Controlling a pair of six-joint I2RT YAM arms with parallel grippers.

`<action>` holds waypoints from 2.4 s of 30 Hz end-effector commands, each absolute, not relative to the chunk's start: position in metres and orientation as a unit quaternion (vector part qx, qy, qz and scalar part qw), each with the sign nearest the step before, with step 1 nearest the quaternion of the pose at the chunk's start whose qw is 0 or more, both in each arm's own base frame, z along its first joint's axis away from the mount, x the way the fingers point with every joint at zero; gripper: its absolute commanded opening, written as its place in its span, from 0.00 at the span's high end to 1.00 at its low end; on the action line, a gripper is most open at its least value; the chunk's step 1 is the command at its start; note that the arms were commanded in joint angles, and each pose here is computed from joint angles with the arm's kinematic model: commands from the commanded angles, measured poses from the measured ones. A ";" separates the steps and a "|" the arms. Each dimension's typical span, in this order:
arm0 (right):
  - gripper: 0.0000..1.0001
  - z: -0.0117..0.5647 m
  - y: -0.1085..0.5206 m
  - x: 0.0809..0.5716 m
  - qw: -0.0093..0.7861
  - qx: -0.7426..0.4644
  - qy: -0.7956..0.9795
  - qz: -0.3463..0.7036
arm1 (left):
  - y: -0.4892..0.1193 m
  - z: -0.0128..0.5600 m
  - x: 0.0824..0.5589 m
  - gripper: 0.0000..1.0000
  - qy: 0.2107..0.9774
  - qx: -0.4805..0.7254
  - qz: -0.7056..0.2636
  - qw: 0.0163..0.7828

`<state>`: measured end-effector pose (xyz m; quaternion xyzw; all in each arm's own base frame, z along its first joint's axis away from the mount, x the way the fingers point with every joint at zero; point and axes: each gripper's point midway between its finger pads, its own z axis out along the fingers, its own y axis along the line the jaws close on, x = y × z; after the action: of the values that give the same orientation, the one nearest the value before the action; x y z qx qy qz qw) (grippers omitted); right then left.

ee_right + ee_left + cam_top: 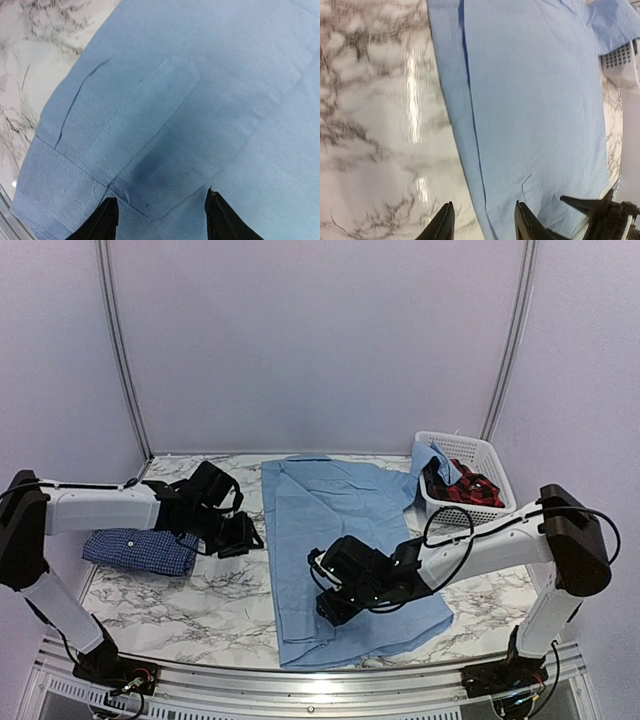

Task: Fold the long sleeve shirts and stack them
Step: Adjust the sleeve of the 1/3-folded shirt.

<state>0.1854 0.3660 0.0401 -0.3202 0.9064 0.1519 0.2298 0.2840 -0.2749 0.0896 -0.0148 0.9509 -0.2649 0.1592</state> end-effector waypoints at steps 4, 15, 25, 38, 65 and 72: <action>0.45 0.110 0.374 0.251 0.306 -0.261 0.896 0.190 | -0.286 0.138 0.413 0.59 0.923 0.016 -0.242 0.297; 0.48 0.132 0.350 0.360 0.361 -0.153 0.888 0.241 | -0.301 0.126 0.573 0.64 0.900 -0.015 -0.194 0.390; 0.40 0.105 0.343 0.419 0.322 -0.114 0.879 0.334 | -0.306 0.090 0.617 0.65 0.895 -0.043 -0.230 0.381; 0.44 0.073 0.359 0.441 0.286 -0.106 0.884 0.353 | -0.301 0.076 0.628 0.82 0.887 -0.071 -0.274 0.366; 0.88 0.063 0.335 0.440 0.290 -0.091 0.905 0.298 | -0.285 0.072 0.650 0.68 0.855 -0.138 -0.347 0.360; 0.49 0.096 0.314 0.447 0.338 -0.095 0.908 0.227 | -0.265 0.105 0.635 0.36 0.859 -0.133 -0.317 0.380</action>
<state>0.4333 0.3277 0.0459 -0.0929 0.9172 0.2689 0.2791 0.6384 -0.2786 0.0579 -0.1395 0.8695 -0.3234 0.3464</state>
